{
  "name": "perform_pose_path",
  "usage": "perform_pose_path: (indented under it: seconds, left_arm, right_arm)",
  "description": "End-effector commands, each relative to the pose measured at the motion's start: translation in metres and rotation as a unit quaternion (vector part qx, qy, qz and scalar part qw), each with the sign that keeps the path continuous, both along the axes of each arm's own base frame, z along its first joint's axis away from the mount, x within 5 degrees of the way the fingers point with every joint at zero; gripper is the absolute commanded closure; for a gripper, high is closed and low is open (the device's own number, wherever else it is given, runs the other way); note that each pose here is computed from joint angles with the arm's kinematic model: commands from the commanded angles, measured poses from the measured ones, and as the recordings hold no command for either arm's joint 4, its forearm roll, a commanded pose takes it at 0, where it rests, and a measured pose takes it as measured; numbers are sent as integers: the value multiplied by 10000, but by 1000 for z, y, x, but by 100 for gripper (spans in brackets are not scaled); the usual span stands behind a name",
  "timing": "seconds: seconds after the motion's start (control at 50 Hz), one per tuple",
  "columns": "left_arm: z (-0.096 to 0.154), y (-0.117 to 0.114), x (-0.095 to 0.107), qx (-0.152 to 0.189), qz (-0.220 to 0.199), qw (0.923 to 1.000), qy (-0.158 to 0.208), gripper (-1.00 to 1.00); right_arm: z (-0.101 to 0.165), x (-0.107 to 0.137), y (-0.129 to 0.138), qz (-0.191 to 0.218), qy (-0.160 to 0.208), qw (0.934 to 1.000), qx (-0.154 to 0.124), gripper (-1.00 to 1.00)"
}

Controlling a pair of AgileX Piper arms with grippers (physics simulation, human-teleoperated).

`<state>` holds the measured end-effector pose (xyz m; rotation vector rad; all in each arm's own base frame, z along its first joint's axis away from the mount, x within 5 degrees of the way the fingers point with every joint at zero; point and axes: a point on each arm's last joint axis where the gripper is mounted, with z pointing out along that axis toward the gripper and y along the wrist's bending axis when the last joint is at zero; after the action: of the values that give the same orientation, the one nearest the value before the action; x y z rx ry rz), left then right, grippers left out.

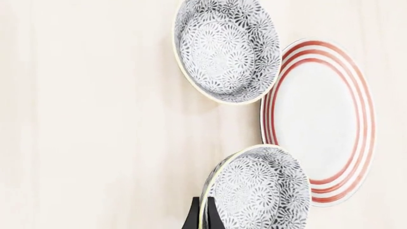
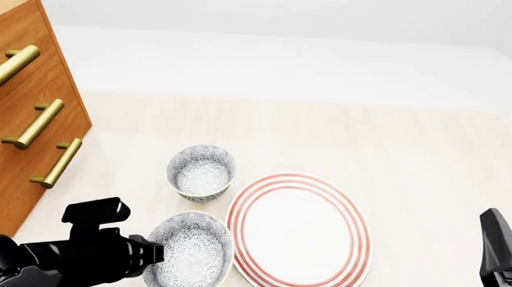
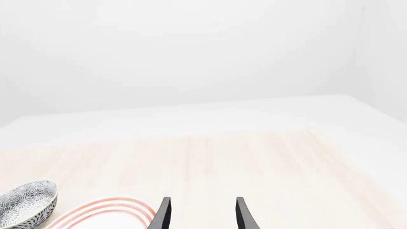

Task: Stack the bowl in the middle on the bowl at the back.

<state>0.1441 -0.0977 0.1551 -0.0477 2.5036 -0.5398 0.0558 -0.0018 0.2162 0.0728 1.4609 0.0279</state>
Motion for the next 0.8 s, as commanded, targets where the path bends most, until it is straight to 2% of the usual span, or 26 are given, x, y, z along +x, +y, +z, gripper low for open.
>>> perform_pose_path:
  seconds: [0.02,0.32,0.46,0.48,0.56,0.66,0.8]
  left_arm:
    - [23,2,-7,-181,-7,9997,-162,100]
    - [53,5,-16,-310,-80,9990,-318,100]
    - [75,7,-20,-398,-133,9979,-488,100]
    - [78,7,-19,-310,-183,9981,-497,100]
    - [90,8,-22,-366,-192,9977,-529,100]
    - [103,11,-22,-213,-211,9984,-481,100]
    - [121,14,-33,-99,-456,9979,-450,100]
  right_arm:
    - [0,0,0,2,3,10000,-14,-100]
    - [0,0,0,7,3,10000,-28,-100]
    - [0,0,0,8,3,10000,-27,-100]
    - [0,0,0,9,2,10000,-27,-100]
    - [0,0,0,10,2,10000,-24,-100]
    - [0,0,0,12,2,10000,-28,-100]
    - [0,0,0,13,0,10000,-21,-100]
